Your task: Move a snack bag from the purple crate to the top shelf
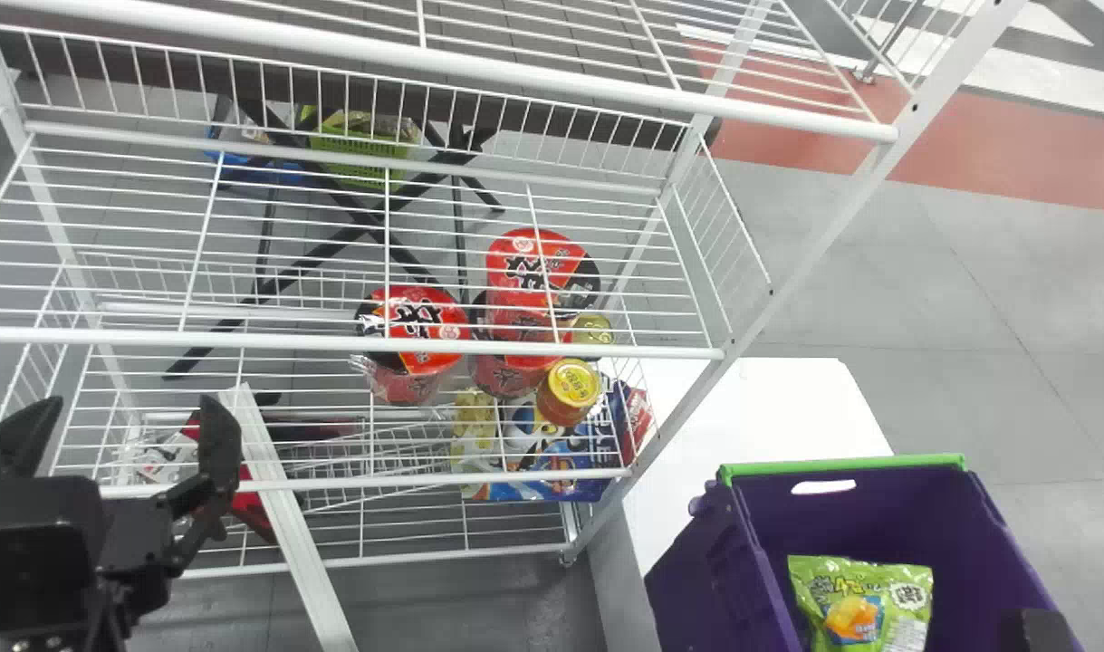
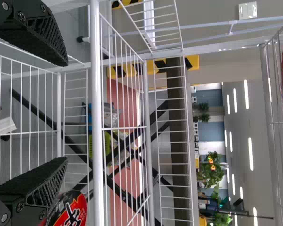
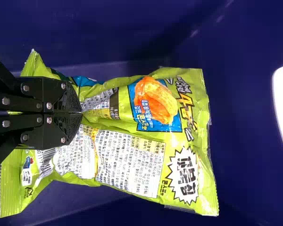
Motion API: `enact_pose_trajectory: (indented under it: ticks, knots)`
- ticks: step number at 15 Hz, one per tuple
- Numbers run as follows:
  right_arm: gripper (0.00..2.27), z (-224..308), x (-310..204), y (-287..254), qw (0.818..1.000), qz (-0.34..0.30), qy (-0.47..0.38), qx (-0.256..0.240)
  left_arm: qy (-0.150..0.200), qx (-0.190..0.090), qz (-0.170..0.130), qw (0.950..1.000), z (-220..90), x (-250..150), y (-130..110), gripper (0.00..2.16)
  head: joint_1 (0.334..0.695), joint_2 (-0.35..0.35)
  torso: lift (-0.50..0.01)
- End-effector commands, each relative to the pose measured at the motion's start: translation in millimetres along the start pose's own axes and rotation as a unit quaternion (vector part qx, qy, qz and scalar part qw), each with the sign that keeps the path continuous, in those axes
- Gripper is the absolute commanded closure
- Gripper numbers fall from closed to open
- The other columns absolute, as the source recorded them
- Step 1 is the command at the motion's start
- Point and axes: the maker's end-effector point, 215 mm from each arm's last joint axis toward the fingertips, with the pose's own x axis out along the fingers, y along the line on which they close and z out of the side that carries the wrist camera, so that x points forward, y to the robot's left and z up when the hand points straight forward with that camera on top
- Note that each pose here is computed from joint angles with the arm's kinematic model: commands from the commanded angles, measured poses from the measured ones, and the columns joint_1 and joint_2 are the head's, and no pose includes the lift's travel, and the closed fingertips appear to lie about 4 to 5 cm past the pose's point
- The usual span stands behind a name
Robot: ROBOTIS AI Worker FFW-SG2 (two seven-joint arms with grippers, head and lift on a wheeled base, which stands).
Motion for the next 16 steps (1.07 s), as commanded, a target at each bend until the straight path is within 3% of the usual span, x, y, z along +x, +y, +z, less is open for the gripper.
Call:
enact_pose_trajectory:
  ticks: [1,16]
  knots:
    - [1.87,3.6,-9.2,-0.2,1.0,0.0,-0.01,0.0,-0.001,0.001,-0.002,1.0,1.1,-0.9,-4.6,0.1,0.695,-0.35,-0.348]
    - [1.87,61.5,-68.9,25.5,0.995,0.026,-0.098,-0.019,-0.006,0.006,0.004,1.0,7.7,-9.1,-2.9,0.1,0.695,-0.35,-0.288]
